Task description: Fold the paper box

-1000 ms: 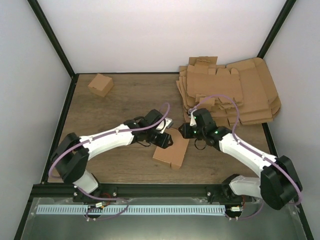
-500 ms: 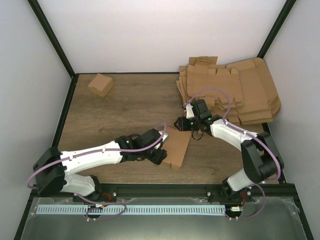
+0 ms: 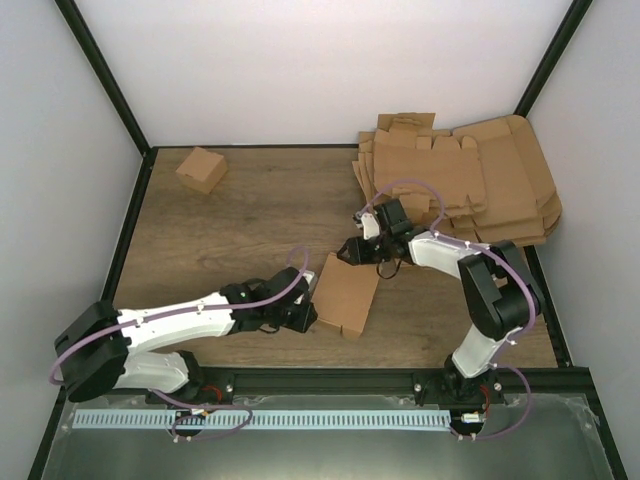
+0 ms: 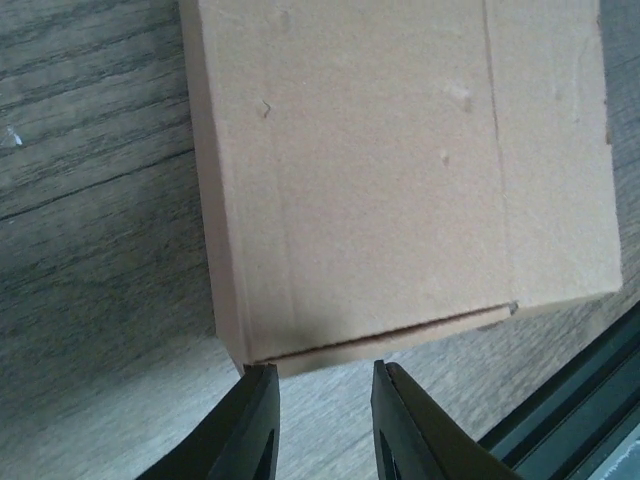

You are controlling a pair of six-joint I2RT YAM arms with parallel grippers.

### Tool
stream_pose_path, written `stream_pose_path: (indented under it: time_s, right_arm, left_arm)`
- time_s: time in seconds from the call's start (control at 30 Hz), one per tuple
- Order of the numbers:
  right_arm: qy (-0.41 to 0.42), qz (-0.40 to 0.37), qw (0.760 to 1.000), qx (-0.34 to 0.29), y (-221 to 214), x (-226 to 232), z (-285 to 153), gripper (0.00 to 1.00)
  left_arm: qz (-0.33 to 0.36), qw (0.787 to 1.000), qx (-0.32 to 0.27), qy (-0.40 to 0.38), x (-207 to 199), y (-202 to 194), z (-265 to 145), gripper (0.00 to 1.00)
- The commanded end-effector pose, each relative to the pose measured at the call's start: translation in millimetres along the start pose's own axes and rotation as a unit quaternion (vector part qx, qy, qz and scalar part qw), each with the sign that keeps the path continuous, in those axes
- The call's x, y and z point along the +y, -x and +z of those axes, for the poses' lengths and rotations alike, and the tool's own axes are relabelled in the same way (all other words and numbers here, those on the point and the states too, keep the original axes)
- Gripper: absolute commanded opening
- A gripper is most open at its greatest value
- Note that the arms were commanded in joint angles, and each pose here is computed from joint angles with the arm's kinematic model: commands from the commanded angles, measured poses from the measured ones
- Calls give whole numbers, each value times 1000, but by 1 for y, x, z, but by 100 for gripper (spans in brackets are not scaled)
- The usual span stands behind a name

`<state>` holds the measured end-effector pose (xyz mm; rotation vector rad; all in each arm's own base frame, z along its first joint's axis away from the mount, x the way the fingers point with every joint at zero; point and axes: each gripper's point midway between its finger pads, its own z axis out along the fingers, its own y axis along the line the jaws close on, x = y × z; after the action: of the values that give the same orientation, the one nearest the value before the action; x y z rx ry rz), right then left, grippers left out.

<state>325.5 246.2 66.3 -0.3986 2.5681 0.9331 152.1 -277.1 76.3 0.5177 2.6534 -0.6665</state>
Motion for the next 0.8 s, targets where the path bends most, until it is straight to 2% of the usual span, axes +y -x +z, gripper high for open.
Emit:
stream_pose_path:
  time_s: [0.0, 0.17, 0.33, 0.47, 0.67, 0.77]
  right_arm:
    - [31, -8, 999, -4, -6, 13, -10, 46]
    - [13, 6, 1000, -6, -33, 9, -28, 46]
    - [-4, 24, 1000, -7, -60, 3, -43, 46]
    - [17, 37, 999, -2, -74, 11, -50, 46]
    - [19, 48, 999, 1, -86, 14, -59, 46]
    - [0, 50, 999, -7, -86, 8, -62, 46]
  left_arm:
    - [-30, 999, 0, -12, 4, 6, 11, 25]
    - [-65, 998, -9, 15, 29, 14, 20, 20]
    - [-87, 995, -38, 15, 33, 23, 25, 19]
    - [-94, 994, -56, 12, 32, 35, 29, 19]
    - [-77, 994, -75, -2, 14, 73, 33, 20]
    - [-54, 995, -83, 15, 8, 91, 22, 25]
